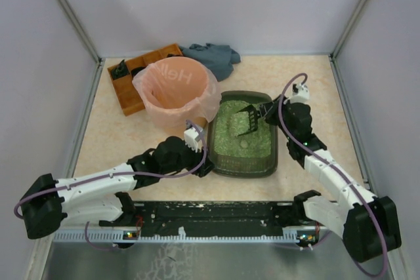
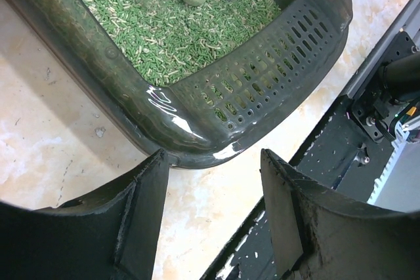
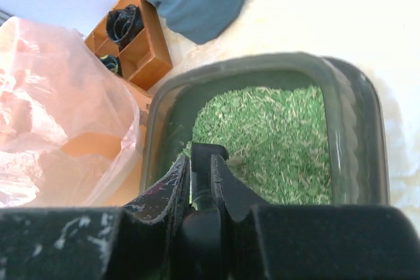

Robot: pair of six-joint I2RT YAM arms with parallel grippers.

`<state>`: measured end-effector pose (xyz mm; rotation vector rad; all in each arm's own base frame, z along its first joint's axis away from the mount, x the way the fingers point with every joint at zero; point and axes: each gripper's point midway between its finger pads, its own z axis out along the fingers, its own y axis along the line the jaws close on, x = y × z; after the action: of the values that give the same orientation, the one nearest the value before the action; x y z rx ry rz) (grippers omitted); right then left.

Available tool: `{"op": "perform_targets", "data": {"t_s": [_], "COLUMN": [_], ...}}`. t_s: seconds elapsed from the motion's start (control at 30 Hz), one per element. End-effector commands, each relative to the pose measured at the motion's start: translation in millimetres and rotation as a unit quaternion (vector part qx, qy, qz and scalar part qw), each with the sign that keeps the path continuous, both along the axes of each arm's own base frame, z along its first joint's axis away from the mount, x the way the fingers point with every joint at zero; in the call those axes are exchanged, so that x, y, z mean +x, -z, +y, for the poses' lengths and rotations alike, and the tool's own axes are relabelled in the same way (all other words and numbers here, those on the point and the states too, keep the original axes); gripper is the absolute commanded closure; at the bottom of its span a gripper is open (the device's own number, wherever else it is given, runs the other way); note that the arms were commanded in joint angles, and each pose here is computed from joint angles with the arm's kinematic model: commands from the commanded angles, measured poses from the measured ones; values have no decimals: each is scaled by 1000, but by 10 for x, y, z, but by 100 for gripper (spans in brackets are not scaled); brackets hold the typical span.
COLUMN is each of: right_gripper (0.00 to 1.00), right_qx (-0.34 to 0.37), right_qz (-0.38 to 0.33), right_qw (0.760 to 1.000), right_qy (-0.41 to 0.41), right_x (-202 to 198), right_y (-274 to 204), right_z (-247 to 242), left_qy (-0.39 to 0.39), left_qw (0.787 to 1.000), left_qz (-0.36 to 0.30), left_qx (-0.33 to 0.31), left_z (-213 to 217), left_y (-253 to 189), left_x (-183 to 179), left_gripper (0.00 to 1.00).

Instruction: Clean the litter box

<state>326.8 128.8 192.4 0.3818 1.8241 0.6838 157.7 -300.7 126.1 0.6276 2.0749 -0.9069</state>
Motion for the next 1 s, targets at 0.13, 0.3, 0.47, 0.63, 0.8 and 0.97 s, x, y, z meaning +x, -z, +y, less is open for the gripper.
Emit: {"op": "perform_targets", "data": {"t_s": [0.13, 0.3, 0.47, 0.63, 0.8, 0.97], "right_gripper": [100, 100, 100, 100, 100, 100], "right_qx": [-110, -232, -292, -304, -296, -218], "right_qz": [-88, -82, -8, 30, 62, 90], "right_qw": [989, 968, 953, 949, 951, 969], "right_qy": [-35, -43, -86, -81, -72, -73], "right_x": [265, 263, 253, 177, 80, -26], "right_y": [-643, -665, -408, -169, 54, 333], "right_z": [45, -23, 41, 60, 27, 161], "left_qy": [5, 5, 8, 9, 8, 8], "left_qw": [1000, 1000, 1000, 1000, 1000, 1000], "left_qz": [-5, -1, 3, 6, 5, 10], "left_qx": [-11, -4, -2, 2, 7, 11], "left_z": [-84, -81, -111, -116, -91, -97], "left_y": [-94, -35, -7, 8, 28, 66], "left_x": [22, 20, 24, 20, 18, 16], "left_gripper": [37, 37, 37, 39, 40, 40]}}
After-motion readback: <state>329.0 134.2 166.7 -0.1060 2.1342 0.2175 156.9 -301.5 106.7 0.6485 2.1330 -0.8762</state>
